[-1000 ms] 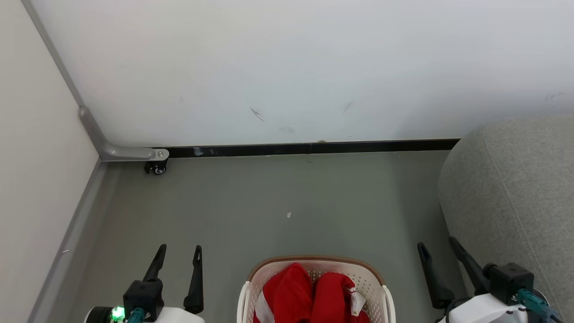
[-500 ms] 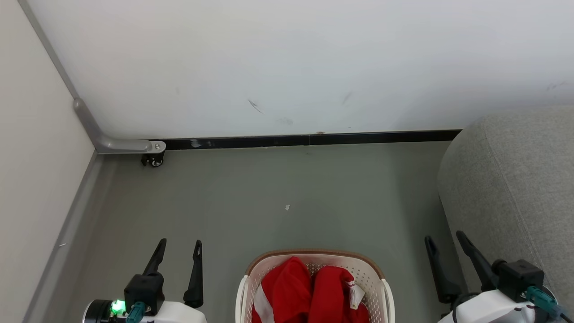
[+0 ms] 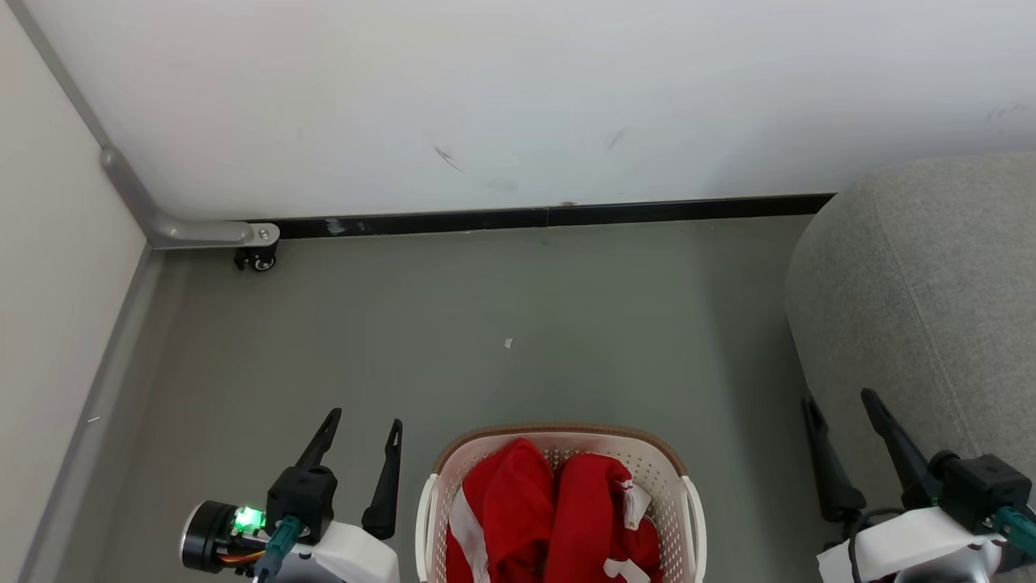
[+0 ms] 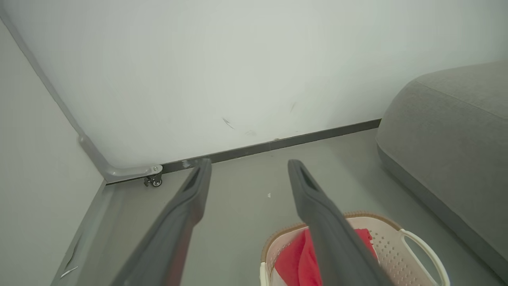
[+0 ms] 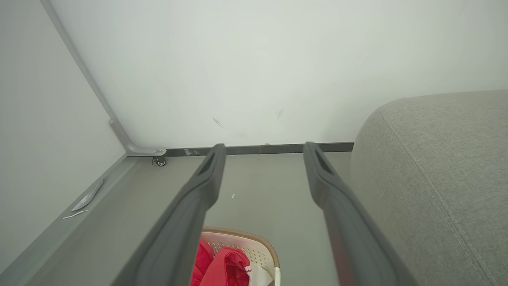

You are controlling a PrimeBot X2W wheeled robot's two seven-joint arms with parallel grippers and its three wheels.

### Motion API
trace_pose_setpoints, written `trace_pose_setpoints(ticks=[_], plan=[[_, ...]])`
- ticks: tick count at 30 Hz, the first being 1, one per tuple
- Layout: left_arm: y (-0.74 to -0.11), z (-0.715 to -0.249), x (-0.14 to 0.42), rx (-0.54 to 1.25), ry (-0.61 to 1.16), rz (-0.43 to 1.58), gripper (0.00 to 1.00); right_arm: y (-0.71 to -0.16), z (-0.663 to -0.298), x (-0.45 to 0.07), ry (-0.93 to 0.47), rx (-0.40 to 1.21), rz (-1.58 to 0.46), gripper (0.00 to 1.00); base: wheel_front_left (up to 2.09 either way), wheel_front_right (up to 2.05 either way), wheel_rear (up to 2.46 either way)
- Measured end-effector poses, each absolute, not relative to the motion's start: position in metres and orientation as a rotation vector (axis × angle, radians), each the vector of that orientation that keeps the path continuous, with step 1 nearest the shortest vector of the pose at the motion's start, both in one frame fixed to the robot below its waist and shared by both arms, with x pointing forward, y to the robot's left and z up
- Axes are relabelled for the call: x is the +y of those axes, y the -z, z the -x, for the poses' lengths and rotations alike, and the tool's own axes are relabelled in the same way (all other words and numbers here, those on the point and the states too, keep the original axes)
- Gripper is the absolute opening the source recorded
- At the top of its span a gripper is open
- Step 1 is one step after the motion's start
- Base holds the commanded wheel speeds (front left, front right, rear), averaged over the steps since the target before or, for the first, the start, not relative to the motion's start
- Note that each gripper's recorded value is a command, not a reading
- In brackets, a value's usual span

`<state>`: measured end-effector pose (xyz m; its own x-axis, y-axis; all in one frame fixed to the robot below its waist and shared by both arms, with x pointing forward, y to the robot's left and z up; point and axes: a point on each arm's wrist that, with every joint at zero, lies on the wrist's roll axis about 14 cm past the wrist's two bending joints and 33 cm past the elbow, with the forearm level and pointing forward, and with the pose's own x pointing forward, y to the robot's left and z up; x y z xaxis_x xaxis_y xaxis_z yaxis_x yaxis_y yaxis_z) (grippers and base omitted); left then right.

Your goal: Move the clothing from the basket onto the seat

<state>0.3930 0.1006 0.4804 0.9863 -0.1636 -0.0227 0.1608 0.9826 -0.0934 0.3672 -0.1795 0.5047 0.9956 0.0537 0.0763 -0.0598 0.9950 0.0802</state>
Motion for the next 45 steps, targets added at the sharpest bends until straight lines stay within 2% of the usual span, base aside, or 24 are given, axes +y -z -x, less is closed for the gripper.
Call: trace_pose_setpoints(ticks=[17,45], plan=[[-0.422,-0.403,0.034,0.205,0.421,0.007,1.0,-0.492,-0.375,-0.213,0.043,-0.042,-0.055,1.0,0.0,0.0,0.0],[-0.299,-0.432,-0.025,0.491,0.655,-0.078,1.0,-0.456,-0.405,-0.256,0.177,0.034,-0.066,1.0,0.0,0.0,0.0]])
